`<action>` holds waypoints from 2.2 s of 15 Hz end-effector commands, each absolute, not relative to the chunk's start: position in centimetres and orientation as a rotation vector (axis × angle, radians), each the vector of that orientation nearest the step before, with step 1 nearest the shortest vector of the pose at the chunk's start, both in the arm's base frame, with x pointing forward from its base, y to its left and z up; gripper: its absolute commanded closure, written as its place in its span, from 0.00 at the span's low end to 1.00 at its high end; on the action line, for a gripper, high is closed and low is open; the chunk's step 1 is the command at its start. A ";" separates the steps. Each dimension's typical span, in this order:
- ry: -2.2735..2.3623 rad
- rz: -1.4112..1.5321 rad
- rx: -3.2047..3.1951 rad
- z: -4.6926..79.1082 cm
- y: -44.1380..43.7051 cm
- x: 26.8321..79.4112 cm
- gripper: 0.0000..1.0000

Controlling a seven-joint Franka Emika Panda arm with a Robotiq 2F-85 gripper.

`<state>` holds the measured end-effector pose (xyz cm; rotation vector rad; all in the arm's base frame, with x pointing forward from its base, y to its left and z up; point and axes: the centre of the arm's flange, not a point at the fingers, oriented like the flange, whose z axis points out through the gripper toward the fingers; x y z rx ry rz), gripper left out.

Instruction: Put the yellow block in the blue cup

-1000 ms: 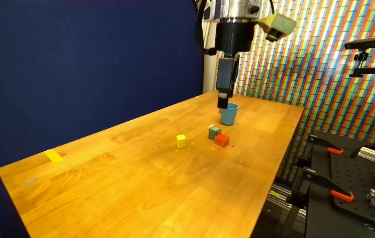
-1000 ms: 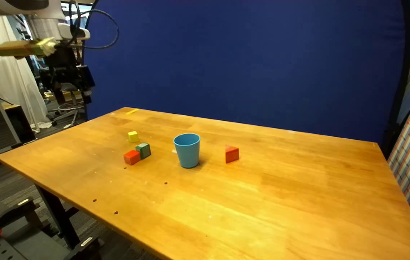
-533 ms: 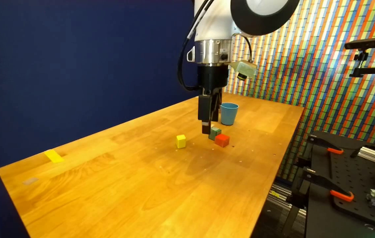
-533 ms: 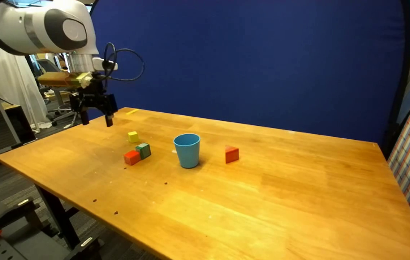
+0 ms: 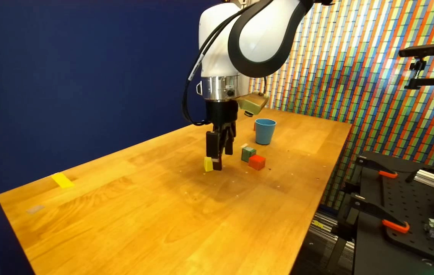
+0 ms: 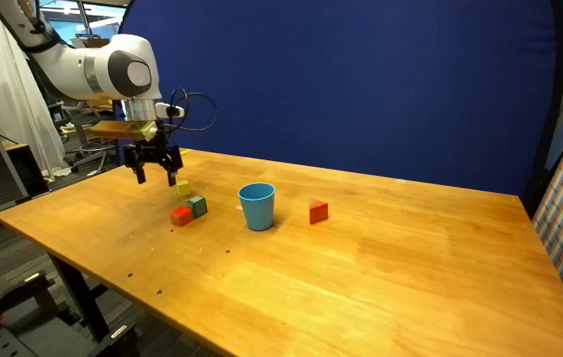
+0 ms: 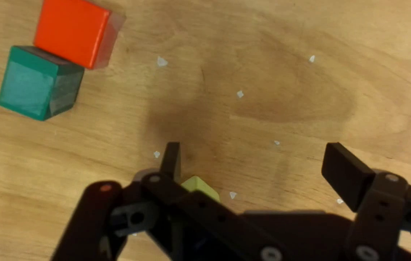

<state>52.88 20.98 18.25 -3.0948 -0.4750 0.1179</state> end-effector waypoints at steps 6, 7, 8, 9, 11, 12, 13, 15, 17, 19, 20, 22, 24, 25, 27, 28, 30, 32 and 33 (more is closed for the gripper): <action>-0.496 0.056 -3.157 14.9 21.5 59.4 0.00; -0.496 0.049 -3.165 14.5 21.3 59.7 0.00; -0.498 0.044 -3.174 14.2 21.2 60.0 0.00; -0.511 0.042 -3.181 14.0 21.1 60.3 0.25; -0.513 0.055 -3.186 14.1 20.9 60.3 0.34; -0.503 0.060 -3.191 14.5 20.6 60.1 0.44; -0.494 0.077 -3.199 15.4 20.4 59.4 0.51; -0.468 0.119 -3.222 16.9 19.6 58.4 0.66; -0.418 0.162 -3.256 18.8 18.5 57.3 0.79; -0.353 0.186 -3.288 21.4 17.4 56.4 0.79; -0.323 0.185 -3.312 23.0 16.9 56.1 0.79; -0.270 0.158 -3.368 26.3 15.8 55.8 0.79; -0.178 0.096 -3.428 28.9 13.9 55.4 0.79; -0.119 0.068 -3.453 29.9 12.9 55.4 0.79; 0.015 0.025 -3.485 30.8 10.3 55.6 0.79; 0.065 0.015 -3.491 30.9 9.2 55.7 0.79; 0.166 0.015 -3.501 30.6 6.7 56.2 0.79; 0.240 0.028 -3.501 29.7 4.5 56.7 0.79; 0.275 0.041 -3.497 29.2 3.5 56.8 0.79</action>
